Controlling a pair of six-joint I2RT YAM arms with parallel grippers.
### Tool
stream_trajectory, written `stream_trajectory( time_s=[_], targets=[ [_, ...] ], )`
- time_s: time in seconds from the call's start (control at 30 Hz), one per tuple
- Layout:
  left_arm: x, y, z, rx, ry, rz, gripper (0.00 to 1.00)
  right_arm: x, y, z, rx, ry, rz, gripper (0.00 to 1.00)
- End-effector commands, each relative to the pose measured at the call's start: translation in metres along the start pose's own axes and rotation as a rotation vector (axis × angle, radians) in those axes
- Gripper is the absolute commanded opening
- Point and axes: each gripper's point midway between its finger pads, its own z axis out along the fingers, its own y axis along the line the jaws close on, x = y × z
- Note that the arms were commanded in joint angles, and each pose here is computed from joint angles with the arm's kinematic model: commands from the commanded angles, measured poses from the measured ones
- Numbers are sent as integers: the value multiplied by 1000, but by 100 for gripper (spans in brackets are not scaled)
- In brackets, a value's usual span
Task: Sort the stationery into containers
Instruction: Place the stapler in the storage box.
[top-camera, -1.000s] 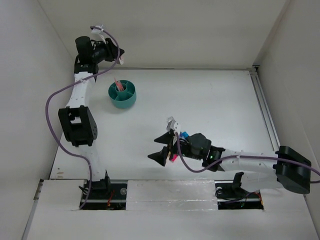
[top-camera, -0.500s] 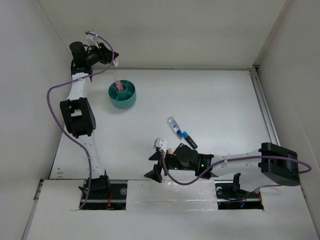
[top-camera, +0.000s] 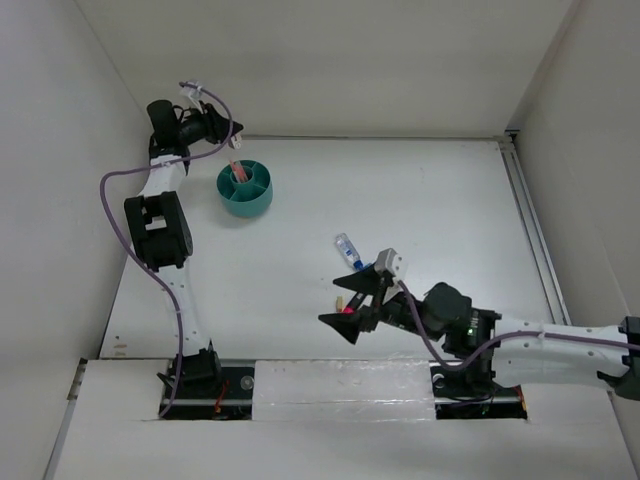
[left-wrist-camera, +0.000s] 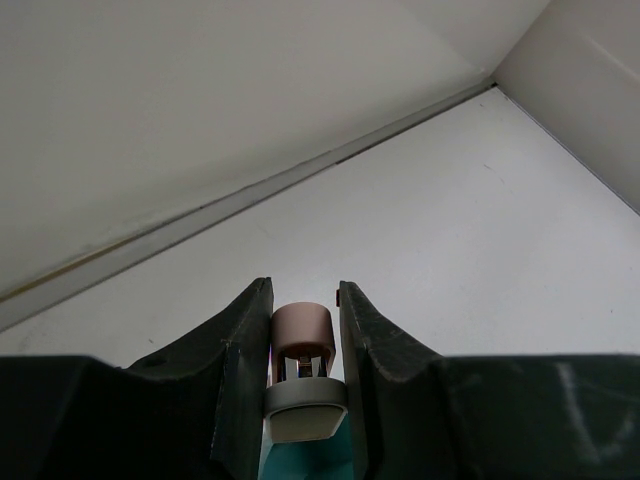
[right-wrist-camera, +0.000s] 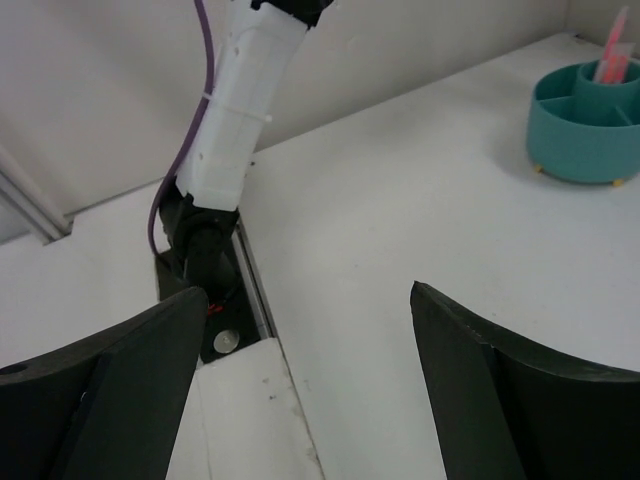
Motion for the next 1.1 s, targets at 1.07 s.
stream_trajectory(
  time_s=[1.07],
  targets=[
    [26, -22, -4, -14, 56, 53, 0, -39, -40, -89, 202, -90, -47, 88]
  ],
)
